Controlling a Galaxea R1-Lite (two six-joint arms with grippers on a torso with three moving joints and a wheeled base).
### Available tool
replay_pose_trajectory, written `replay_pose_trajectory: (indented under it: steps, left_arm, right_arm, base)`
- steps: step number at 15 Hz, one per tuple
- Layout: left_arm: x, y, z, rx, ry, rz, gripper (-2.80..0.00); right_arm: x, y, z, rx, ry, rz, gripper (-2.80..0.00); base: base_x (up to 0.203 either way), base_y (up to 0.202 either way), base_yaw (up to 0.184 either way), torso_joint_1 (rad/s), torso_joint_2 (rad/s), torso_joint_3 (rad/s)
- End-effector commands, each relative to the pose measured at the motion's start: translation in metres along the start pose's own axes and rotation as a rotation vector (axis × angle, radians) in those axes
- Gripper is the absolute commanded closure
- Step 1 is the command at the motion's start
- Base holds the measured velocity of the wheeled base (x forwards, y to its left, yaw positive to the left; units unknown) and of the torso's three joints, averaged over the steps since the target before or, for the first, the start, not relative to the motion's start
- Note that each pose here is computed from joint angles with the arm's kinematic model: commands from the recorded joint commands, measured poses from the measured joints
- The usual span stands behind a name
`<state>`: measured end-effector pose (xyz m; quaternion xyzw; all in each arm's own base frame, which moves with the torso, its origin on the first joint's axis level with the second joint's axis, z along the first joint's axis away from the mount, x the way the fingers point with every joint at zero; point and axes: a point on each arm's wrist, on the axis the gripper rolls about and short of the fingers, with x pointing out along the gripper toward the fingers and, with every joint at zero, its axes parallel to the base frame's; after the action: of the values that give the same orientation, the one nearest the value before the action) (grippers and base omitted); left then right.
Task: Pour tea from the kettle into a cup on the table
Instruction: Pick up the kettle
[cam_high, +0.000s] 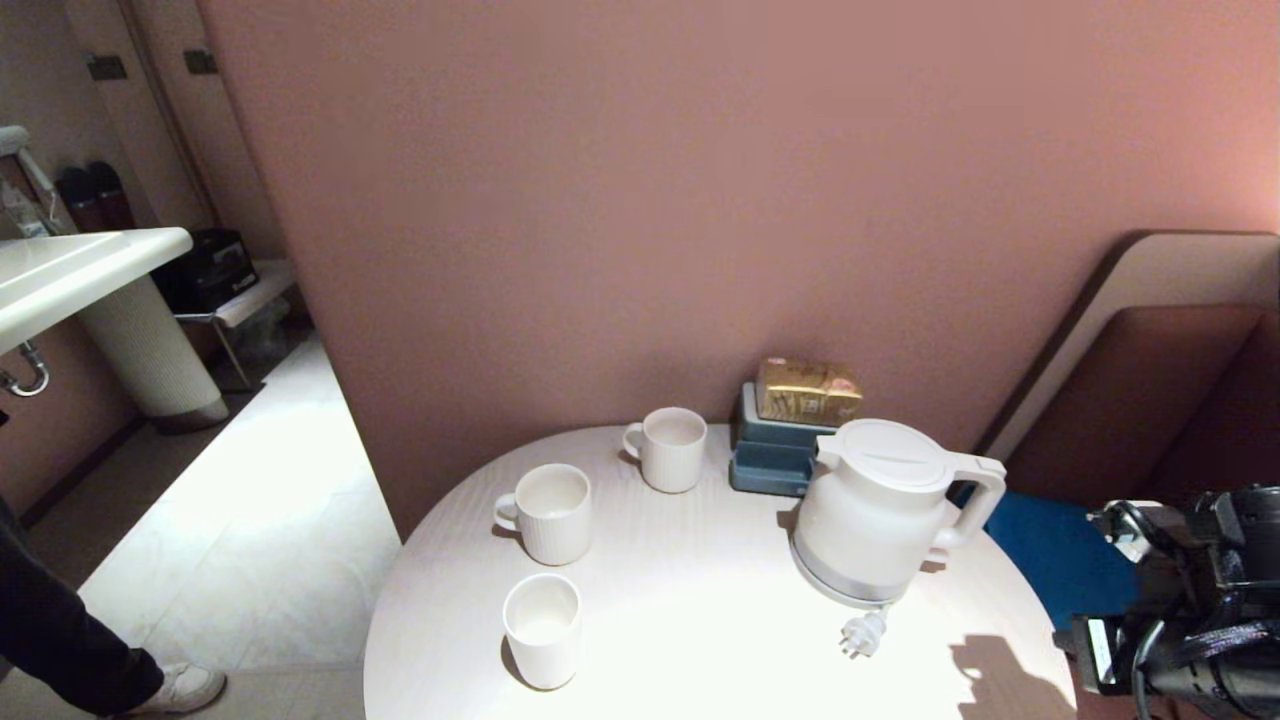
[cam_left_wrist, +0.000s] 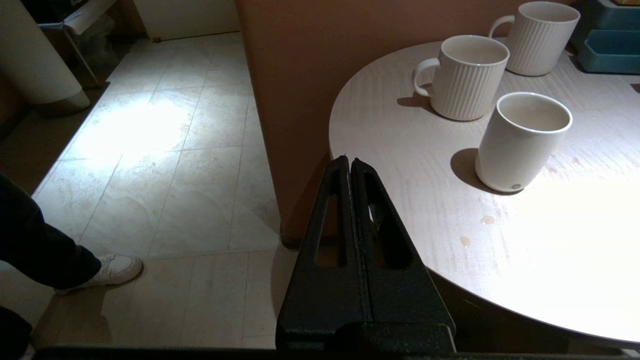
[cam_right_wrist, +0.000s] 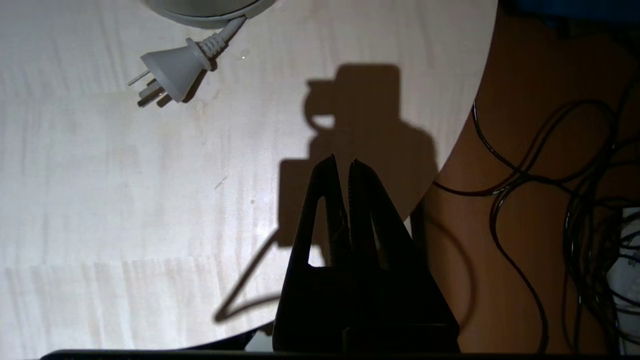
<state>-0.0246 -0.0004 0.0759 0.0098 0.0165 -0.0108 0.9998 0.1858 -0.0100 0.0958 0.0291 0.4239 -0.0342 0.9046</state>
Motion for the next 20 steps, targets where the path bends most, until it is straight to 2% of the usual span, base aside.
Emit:
replay_pose_trajectory:
  steps: [1, 6, 15, 16, 20]
  left_arm:
    - [0.000, 0.000, 0.000, 0.000, 0.002, 0.001, 0.00]
    - [0.000, 0.000, 0.000, 0.000, 0.002, 0.000, 0.00]
    - [0.000, 0.000, 0.000, 0.000, 0.002, 0.000, 0.00]
    - [0.000, 0.000, 0.000, 0.000, 0.001, 0.000, 0.00]
    - [0.000, 0.000, 0.000, 0.000, 0.002, 0.000, 0.00]
  right_arm:
    - [0.018, 0.000, -0.007, -0.007, -0.037, 0.013, 0.00]
    - [0.046, 0.001, 0.002, -0.019, -0.295, 0.053, 0.00]
    - [0.051, -0.003, 0.012, -0.001, -0.310, -0.015, 0.00]
    - [0.051, -0.003, 0.012, -0.001, -0.313, -0.015, -2.80]
    - [0.051, -0.003, 0.013, -0.001, -0.318, -0.015, -2.80]
  base:
    - [0.000, 0.000, 0.000, 0.000, 0.00, 0.000]
    - [0.000, 0.000, 0.000, 0.000, 0.00, 0.000]
    - [0.000, 0.000, 0.000, 0.000, 0.00, 0.000]
    - [0.000, 0.000, 0.000, 0.000, 0.00, 0.000]
    - [0.000, 0.000, 0.000, 0.000, 0.00, 0.000]
